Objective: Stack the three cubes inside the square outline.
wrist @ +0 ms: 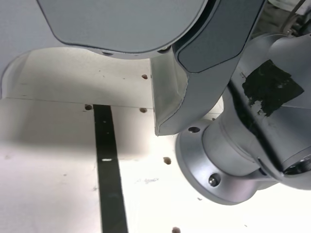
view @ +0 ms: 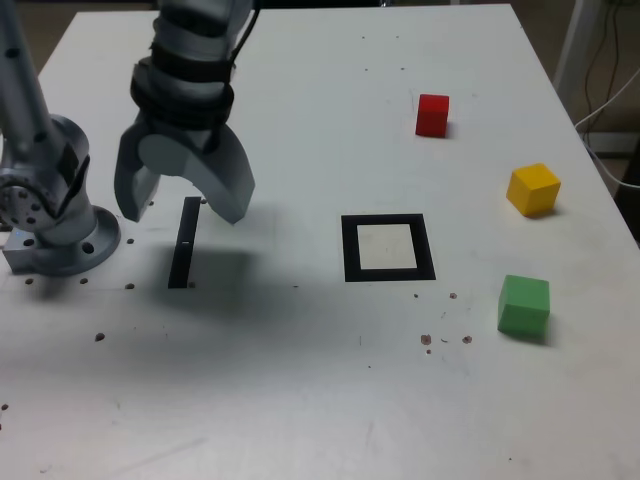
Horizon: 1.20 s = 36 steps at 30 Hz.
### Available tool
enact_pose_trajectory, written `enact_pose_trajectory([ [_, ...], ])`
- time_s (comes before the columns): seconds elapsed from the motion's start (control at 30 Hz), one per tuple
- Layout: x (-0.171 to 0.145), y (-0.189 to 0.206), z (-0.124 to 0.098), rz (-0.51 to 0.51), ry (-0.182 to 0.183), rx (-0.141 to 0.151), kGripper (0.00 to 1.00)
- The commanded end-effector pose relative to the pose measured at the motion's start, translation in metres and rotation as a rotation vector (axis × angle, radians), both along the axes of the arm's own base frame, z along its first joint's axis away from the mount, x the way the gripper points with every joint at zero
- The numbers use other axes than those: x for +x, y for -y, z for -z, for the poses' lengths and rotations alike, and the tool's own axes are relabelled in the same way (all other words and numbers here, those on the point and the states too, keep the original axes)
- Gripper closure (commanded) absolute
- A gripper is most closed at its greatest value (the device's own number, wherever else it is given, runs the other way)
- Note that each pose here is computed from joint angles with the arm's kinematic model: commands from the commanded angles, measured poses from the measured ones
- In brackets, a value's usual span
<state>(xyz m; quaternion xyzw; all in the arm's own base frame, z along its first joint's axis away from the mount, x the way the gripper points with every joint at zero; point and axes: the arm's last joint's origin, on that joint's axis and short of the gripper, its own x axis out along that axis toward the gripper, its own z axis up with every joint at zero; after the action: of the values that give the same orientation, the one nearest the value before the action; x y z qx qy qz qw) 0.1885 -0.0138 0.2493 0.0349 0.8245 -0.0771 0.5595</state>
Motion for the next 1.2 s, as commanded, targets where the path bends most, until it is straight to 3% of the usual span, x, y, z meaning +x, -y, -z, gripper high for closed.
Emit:
enact_pose_trajectory([
  [0.0, 0.010, 0.000, 0.000, 0.012, 0.005, 0.002, 0.00],
  [0.27, 0.043, -0.007, -0.014, 0.036, 0.046, -0.007, 0.00],
  [0.6, 0.077, -0.036, -0.019, 0.014, 0.072, -0.027, 0.00],
  [1.17, 0.128, -0.097, -0.020, 0.010, 0.117, 0.006, 0.00],
])
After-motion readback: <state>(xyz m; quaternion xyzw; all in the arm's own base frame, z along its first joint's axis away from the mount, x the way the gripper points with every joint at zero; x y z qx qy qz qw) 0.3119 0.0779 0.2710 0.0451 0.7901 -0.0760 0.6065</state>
